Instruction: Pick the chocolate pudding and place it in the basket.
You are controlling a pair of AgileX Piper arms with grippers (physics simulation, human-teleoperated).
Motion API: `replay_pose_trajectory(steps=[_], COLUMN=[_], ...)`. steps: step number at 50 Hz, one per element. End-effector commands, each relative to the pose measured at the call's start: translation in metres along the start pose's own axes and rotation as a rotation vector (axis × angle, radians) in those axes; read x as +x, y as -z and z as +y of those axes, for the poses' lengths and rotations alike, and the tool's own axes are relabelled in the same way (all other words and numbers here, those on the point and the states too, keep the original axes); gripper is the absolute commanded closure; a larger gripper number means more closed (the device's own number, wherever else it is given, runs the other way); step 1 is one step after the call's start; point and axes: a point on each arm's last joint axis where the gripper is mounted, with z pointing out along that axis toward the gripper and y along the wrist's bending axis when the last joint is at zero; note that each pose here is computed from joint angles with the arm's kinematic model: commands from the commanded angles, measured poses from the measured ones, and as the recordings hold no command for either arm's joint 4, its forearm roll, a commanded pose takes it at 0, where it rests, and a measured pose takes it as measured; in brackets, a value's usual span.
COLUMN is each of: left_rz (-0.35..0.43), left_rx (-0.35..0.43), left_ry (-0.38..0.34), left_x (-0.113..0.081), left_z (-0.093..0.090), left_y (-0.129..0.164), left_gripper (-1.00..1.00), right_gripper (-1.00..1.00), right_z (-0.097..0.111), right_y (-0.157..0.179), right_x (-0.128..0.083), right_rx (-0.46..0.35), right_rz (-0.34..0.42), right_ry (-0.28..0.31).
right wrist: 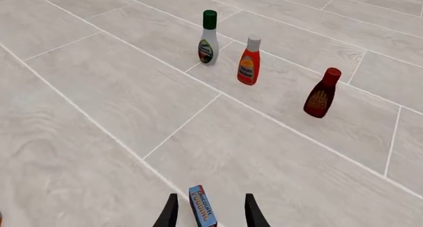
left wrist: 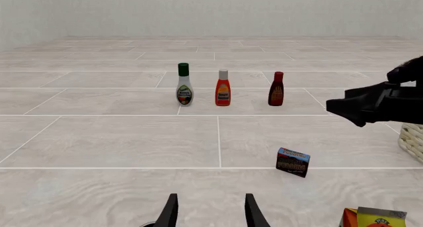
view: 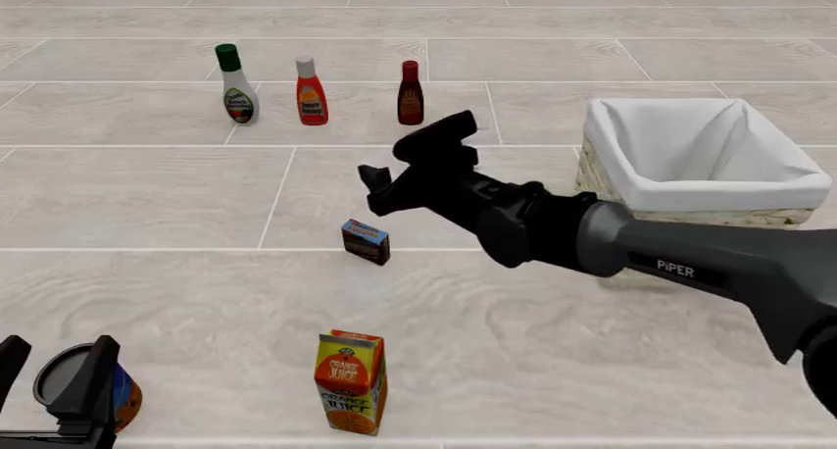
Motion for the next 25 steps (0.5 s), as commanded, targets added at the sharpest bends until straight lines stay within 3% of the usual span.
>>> replay_pose_trajectory(steps=[1, 5, 6, 25], left_rz=[0.0, 0.0, 0.0, 0.0], left_rx=[0.0, 0.0, 0.0, 0.0], left_ry=[0.0, 0.0, 0.0, 0.0], left_x=[0.0, 0.0, 0.0, 0.0], left_z=[0.0, 0.0, 0.0, 0.0], left_y=[0.0, 0.0, 0.0, 0.0], left_gripper=[-1.0, -1.0, -1.0, -1.0], right_gripper=[-1.0, -1.0, -1.0, -1.0], right_z=[0.001, 0.002, 0.004, 0.007], right_y=[-0.013, -0.015, -0.017, -0.032], right_x=[0.002, 0.001, 0.001, 0.001], right_rx=[-0.004, -0.006, -0.011, -0.023], right_rz=[0.034, 0.041, 0.056, 0.123], right_ry=[0.033, 0.033, 0.011, 0.042])
